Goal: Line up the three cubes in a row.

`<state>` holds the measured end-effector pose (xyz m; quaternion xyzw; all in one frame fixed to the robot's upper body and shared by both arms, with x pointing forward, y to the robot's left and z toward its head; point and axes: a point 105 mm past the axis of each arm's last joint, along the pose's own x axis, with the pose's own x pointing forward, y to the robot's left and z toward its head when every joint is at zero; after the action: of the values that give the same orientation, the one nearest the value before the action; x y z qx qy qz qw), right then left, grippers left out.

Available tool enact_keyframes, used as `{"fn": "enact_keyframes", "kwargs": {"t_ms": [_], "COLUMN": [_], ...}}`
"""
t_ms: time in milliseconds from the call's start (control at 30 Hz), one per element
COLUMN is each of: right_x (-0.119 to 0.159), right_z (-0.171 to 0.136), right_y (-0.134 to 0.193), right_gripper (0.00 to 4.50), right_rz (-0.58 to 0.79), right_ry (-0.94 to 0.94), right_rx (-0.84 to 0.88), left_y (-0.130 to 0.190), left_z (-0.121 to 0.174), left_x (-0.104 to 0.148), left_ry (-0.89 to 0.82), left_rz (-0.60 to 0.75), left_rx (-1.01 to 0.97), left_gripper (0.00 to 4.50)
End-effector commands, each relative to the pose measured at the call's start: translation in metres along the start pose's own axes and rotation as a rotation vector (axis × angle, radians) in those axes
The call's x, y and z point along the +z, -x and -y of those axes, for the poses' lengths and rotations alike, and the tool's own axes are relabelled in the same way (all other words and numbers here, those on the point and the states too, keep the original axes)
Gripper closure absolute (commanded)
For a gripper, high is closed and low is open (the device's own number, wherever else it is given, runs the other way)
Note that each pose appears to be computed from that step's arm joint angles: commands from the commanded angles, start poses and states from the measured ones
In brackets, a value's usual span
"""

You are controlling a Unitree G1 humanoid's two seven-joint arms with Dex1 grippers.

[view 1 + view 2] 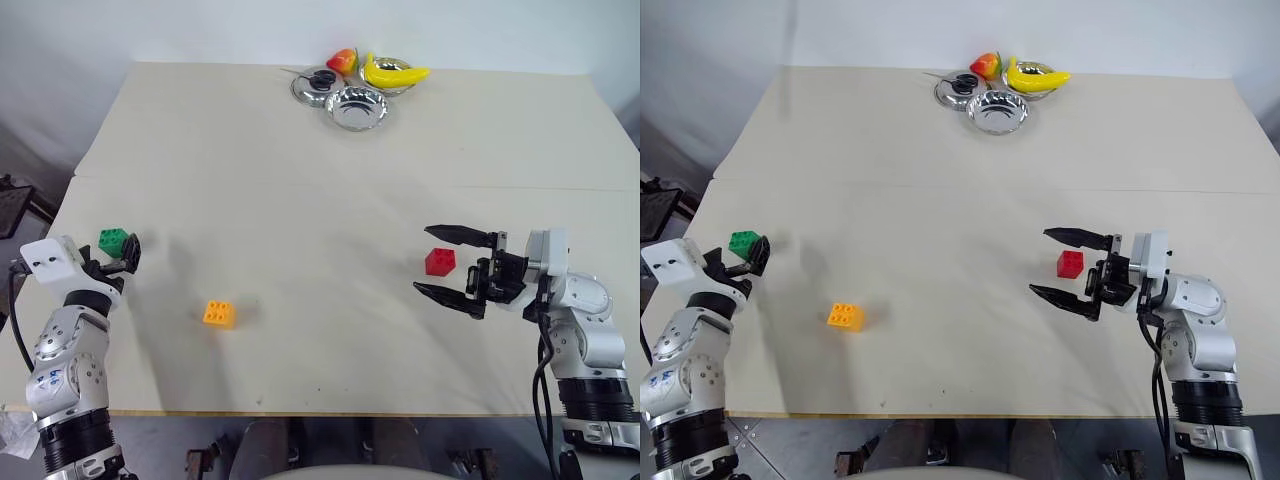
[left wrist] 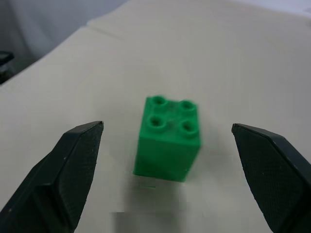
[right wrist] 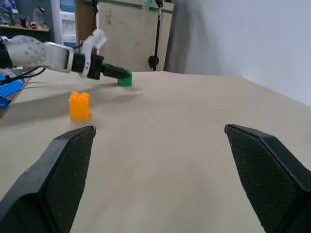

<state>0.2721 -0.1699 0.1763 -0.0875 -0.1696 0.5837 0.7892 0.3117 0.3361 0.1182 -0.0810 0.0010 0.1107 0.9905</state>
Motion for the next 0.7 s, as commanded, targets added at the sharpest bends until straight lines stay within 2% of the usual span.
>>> {"fn": "enact_keyframes", "kwargs": {"t_ms": [33,300,433,567,700], "right_x": [0.01,0.005,0.007,0.012,0.022], "right_z": [-0.002,-0.003,-0.002,0.0,0.006], "right_y": [0.004,0.007,0.016,0.035,0.06], "right_gripper": [0.0,0.0,0.0,0.0,0.0], "right_rz": [0.03,0.019,-0.006,-0.066,-0.141], "right_ry": [0.032,0.028,0.035,0.053,0.088], "right_rx": [-0.014,-0.065,-0.104,-0.146,-0.213], "left_y": [-0.004,-0.012,-0.006,0.011,0.044], "left_z": [0.0,-0.002,0.031,0.095,0.181], "left_x": [0.012,0.024,0.054,0.081,0.106], "left_ry": [-0.046,-0.1,-0.084,-0.145,-0.199], "left_rz": [0.034,0.076,0.19,0.201,0.219], "left_rx": [-0.026,-0.108,-0.394,-0.825,-1.337], "left_gripper": [0.55,2.96,3.01,3.01,3.01]}}
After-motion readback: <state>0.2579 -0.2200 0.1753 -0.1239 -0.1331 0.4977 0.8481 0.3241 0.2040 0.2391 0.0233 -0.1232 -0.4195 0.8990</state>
